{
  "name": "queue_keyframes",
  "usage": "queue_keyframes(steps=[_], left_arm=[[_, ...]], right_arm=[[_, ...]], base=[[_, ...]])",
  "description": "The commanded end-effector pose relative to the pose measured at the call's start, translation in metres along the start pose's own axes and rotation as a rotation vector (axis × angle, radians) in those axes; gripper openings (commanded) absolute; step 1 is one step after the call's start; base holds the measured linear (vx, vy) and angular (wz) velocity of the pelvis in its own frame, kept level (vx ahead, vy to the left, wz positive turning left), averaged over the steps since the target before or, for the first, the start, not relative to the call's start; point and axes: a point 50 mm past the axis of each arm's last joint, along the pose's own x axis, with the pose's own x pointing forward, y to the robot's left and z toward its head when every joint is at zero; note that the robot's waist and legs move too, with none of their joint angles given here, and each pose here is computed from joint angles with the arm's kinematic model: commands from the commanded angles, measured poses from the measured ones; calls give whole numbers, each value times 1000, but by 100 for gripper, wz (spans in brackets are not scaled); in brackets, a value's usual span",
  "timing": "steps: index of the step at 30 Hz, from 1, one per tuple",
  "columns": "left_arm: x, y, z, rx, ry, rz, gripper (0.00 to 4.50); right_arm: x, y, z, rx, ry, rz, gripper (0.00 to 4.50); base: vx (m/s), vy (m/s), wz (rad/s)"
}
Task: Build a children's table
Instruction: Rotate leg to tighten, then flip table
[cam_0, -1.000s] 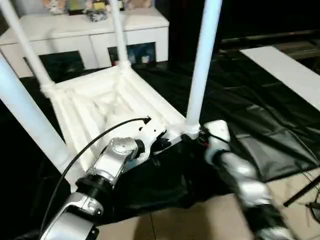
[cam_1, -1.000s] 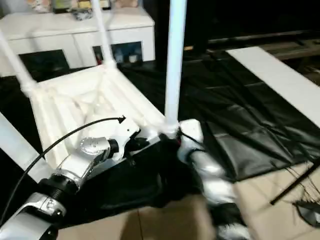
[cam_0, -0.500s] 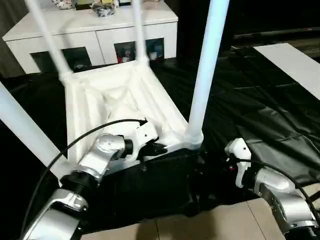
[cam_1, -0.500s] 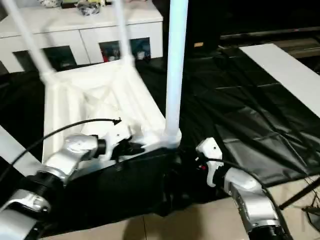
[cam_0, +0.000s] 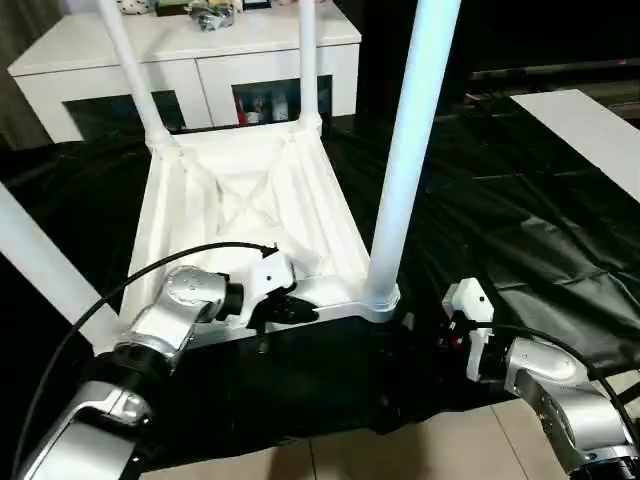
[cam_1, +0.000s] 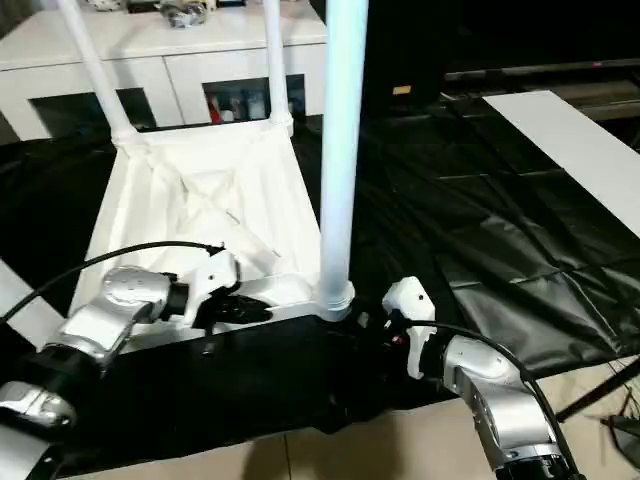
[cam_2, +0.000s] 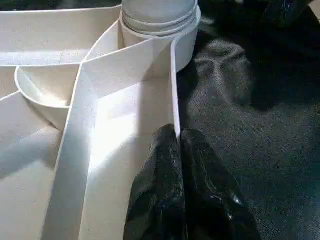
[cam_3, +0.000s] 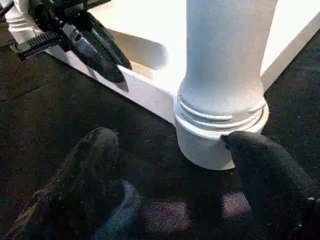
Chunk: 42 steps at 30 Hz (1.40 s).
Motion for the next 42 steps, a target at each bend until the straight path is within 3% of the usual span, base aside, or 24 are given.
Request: queue_keyframes(steps=[1,9,11,14,17,18,19,20,22,24,27,29,31,32,37,38,42], left_arm=[[3,-9,-4,-6,-8,-47,44],[-17,-12,16,5,-187,-18,101],[-27,-16,29,1,-317,70,111],[-33,-24,33,-48,-411,163,140],[-35,-40,22,-155,-488,402,165],[-35,-40,22,-155,-488,402,165],[-35,-50,11,-222,-501,561,178],[-35,-50,11,-222,-501,561,181],[-37,-65,-6,-295,-489,773,197],[-44,-86,-17,-311,-486,949,209],[-56,-103,-19,-335,-540,1107,209],[-64,-114,-20,-297,-517,1202,209],[-70,-121,-17,-266,-521,1271,246],[-75,-124,-14,-236,-520,1337,245],[-88,-129,-3,-151,-488,1478,293],[-100,-130,4,-98,-488,1555,295],[-107,-131,8,-57,-485,1592,319]], right_arm=[[5,4,11,-19,-43,25,382],[9,9,12,-14,-69,13,382],[11,15,13,-15,-90,14,382],[11,22,16,-12,-113,17,382],[13,32,16,-1,-136,18,382],[13,32,16,-1,-136,18,382],[14,37,14,17,-148,8,382],[14,37,14,17,-148,8,382],[16,42,8,54,-144,-42,382],[18,45,3,78,-142,-96,382],[19,48,2,89,-150,-118,382],[22,48,3,98,-173,-137,382],[25,48,5,109,-192,-146,382],[27,47,8,126,-215,-159,408],[33,44,15,151,-268,-184,434],[37,44,20,138,-285,-175,444],[39,46,21,139,-294,-166,450]], base=[[0,0,0],[0,0,0],[0,0,0],[0,0,0],[0,0,0],[0,0,0],[0,0,0],[0,0,0],[0,0,0],[0,0,0],[0,0,0],[0,0,0],[0,0,0],[0,0,0],[0,0,0],[0,0,0],[0,0,0]])
